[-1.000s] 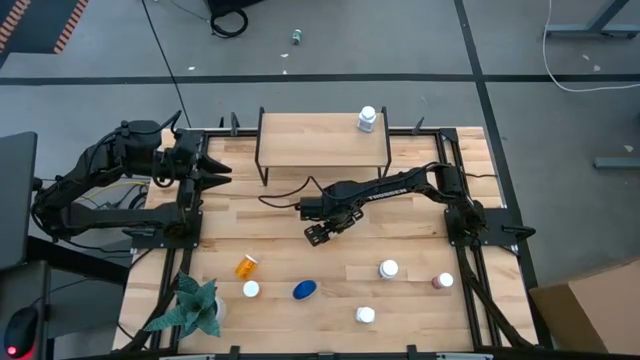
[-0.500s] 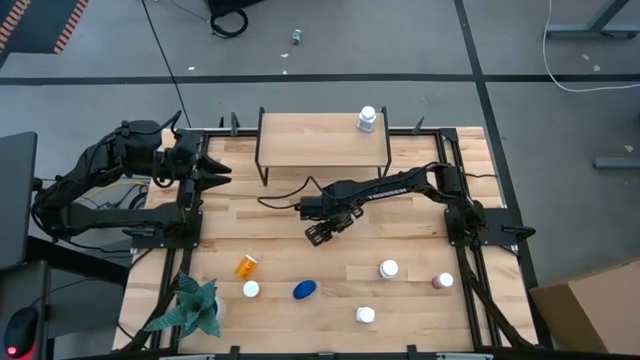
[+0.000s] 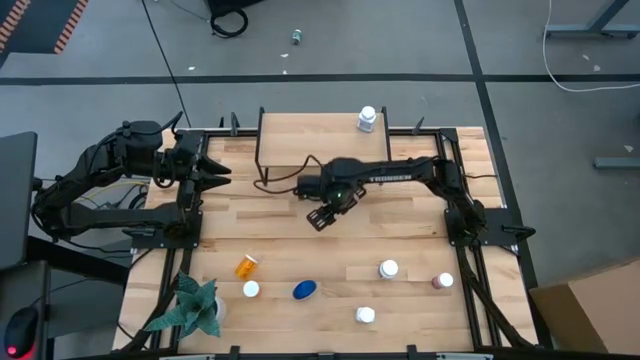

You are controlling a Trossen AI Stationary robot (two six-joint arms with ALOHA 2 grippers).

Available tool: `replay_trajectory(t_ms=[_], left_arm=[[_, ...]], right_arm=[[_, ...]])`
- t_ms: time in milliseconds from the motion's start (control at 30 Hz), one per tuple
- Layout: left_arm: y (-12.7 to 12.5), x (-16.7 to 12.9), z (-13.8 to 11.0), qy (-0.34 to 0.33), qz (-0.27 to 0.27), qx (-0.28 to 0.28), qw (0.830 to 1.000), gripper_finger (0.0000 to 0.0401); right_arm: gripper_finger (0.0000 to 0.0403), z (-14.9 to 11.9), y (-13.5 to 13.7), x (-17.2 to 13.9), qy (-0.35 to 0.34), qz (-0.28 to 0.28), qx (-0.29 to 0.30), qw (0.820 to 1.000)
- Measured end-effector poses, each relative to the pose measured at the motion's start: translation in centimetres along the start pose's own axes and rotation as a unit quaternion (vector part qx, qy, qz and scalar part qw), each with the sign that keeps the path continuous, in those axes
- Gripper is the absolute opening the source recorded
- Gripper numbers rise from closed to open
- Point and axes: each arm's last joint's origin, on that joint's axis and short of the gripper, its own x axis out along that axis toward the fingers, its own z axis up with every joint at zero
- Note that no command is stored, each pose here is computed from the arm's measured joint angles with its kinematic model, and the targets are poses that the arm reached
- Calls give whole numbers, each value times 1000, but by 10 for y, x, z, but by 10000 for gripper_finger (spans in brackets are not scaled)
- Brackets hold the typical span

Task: Pick and place medicine bottles onto shelf by color
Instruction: Put the top orange pill bottle on the shelf

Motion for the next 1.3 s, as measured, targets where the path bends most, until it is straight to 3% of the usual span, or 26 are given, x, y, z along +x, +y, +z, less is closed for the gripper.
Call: replay_trajectory(t_ms=[167,400,833,1100,1300], left_arm=[[0,0,0,0,0,0,1000,136],[0,0,0,0,0,0,1000,142],[0,-1,-2,11,3,-6,1000,136],[1,-1,-2,11,6,-2,1000,140],[1,-1,-3,13,8,5,1000,137]], right_arm=[[207,9,-20,-47,10,-4,-5,1000],[207,37,-60,-109,-88,59,37,994],[207,74,-124,-123,-115,50,123,984],[206,75,-125,-118,-112,34,25,993],[206,70,-130,-129,-133,16,-60,989]])
